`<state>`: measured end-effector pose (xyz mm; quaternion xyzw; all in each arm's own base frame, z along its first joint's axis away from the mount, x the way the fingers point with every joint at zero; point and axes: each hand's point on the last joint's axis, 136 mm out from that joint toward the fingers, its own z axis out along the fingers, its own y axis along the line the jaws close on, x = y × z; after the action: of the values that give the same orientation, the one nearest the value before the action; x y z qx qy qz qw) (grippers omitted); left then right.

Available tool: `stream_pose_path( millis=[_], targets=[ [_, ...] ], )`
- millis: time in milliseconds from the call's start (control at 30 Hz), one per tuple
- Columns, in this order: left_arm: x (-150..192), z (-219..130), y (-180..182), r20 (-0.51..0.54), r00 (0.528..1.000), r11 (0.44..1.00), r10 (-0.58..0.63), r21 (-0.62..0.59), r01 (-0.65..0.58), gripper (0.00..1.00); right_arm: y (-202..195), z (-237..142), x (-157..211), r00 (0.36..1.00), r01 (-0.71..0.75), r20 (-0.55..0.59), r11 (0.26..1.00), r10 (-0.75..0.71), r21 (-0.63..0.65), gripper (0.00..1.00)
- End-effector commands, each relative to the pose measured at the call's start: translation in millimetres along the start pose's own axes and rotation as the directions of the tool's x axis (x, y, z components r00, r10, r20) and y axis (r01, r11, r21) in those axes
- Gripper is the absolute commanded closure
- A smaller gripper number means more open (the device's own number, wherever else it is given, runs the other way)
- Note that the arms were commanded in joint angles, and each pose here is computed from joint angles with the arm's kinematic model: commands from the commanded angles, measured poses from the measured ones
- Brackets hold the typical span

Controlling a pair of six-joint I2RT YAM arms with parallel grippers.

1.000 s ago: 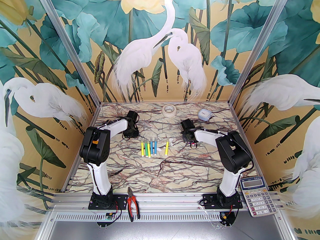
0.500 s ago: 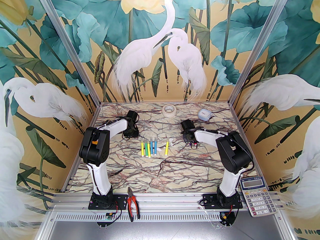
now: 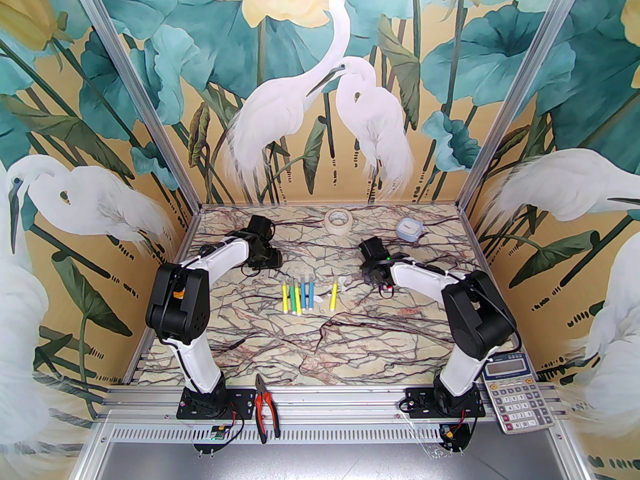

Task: Open the pen caps

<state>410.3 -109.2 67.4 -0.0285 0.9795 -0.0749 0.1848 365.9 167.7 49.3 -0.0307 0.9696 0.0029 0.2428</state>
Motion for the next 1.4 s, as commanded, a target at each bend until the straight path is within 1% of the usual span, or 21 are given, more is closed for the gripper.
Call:
stream_pose_path(
  millis=[0, 100, 167, 267, 333, 400, 500, 767, 967, 1133, 1367],
  targets=[
    [-9.4, -15.6, -15.8, 0.07, 0.998, 0.996, 0.003, 0.089, -0.009, 0.41, 28.6, -12.8, -4.7, 1.0, -0.002, 0.008, 0.996, 0.003, -0.09, 0.65],
    [-11.1, -22.3, -23.2, 0.1, 0.995, 0.99, 0.007, 0.137, -0.021, 0.36, 50.5, -14.8, 2.8, 1.0, 0.01, -0.005, 0.991, -0.011, -0.133, 0.64],
    [-11.6, -26.6, -27.8, 0.122, 0.992, 0.986, 0.009, 0.166, -0.029, 0.34, 64.9, -17.7, 8.4, 1.0, 0.023, -0.008, 0.985, -0.025, -0.172, 0.62],
    [-12.7, -31.7, -35.2, 0.158, 0.987, 0.976, 0.004, 0.216, -0.038, 0.33, 83.0, -23.6, 13.4, 0.999, 0.037, 0.011, 0.971, -0.035, -0.235, 0.57],
    [-14.8, -35.9, -42.9, 0.188, 0.982, 0.963, -0.008, 0.267, -0.043, 0.32, 92.7, -25.6, 18.0, 1.0, 0.026, -0.002, 0.96, -0.028, -0.278, 0.56],
    [-15.4, -37.0, -47.7, 0.201, 0.979, 0.953, -0.025, 0.301, -0.038, 0.32, 98.6, -24.5, 21.8, 0.999, 0.02, -0.02, 0.955, -0.028, -0.296, 0.56],
    [-15.6, -36.5, -50.8, 0.208, 0.977, 0.945, -0.039, 0.324, -0.032, 0.31, 104.4, -22.5, 26.6, 0.999, 0.025, -0.036, 0.955, -0.038, -0.295, 0.56],
    [-15.2, -35.1, -52.5, 0.223, 0.974, 0.939, -0.048, 0.342, -0.032, 0.27, 115.1, -15.4, 44.6, 0.991, 0.064, -0.093, 0.96, -0.092, -0.274, 0.56],
    [-16.8, -35.7, -54.2, 0.224, 0.973, 0.937, -0.049, 0.349, -0.033, 0.27, 124.2, -9.3, 51.2, 0.985, 0.092, -0.117, 0.96, -0.127, -0.264, 0.56],
    [-16.2, -35.9, -53.4, 0.22, 0.974, 0.938, -0.051, 0.345, -0.029, 0.27, 124.7, -0.9, 53.2, 0.979, 0.125, -0.129, 0.965, -0.158, -0.232, 0.58],
    [-14.0, -35.4, -52.7, 0.215, 0.976, 0.939, -0.046, 0.342, -0.031, 0.27, 118.4, 11.6, 54.8, 0.969, 0.174, -0.146, 0.97, -0.199, -0.169, 0.62]
  ],
)
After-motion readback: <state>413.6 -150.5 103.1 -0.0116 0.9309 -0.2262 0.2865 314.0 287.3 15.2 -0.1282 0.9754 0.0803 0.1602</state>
